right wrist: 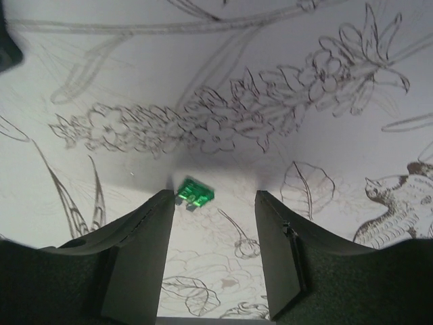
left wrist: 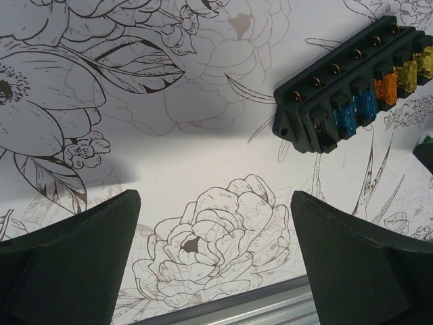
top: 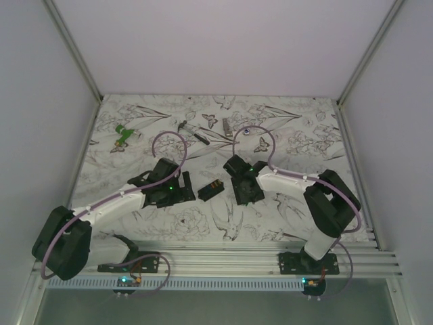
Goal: Snap on the fuse box
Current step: Move the fuse to the center of the board.
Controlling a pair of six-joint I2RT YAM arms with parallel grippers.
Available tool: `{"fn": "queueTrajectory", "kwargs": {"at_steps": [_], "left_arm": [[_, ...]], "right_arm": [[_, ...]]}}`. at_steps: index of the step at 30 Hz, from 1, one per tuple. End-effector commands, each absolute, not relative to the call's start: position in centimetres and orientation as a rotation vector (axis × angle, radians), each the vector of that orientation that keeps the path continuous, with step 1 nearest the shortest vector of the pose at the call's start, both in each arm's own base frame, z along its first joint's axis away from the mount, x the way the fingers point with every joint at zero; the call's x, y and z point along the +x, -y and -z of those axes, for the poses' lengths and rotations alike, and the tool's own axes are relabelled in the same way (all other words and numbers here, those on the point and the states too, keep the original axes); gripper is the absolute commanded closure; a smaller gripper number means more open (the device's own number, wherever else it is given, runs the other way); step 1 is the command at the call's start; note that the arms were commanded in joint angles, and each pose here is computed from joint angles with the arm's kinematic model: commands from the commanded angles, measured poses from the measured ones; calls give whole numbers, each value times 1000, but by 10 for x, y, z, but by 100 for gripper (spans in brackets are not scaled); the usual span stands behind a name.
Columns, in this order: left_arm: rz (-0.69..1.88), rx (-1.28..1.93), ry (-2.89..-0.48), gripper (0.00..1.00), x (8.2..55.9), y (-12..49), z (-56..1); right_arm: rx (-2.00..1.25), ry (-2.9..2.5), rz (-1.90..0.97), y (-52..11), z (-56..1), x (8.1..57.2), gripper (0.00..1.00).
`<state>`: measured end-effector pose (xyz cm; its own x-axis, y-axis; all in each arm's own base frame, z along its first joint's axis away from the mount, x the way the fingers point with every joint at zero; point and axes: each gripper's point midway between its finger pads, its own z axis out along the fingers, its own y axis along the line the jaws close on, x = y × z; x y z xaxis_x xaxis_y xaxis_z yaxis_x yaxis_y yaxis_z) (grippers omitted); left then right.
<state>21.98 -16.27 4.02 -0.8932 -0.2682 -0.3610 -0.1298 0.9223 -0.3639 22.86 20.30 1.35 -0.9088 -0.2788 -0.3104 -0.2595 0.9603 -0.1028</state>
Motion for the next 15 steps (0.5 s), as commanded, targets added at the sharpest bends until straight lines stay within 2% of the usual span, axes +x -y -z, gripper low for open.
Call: {"fn": "queueTrajectory", "kwargs": {"at_steps": [1, 12, 15], "left_arm": [[459, -294, -2688, 0, 217, 160, -37], [467, -297, -2687, 1, 216, 160, -36], [470, -295, -2689, 0, 215, 160, -37]], "right_arm": [[-422, -2824, 170, -182, -15, 209, 42], [-376, -2760, 9, -213, -31, 233, 40], [-418, -2767, 28, -214, -26, 239, 45]]}}
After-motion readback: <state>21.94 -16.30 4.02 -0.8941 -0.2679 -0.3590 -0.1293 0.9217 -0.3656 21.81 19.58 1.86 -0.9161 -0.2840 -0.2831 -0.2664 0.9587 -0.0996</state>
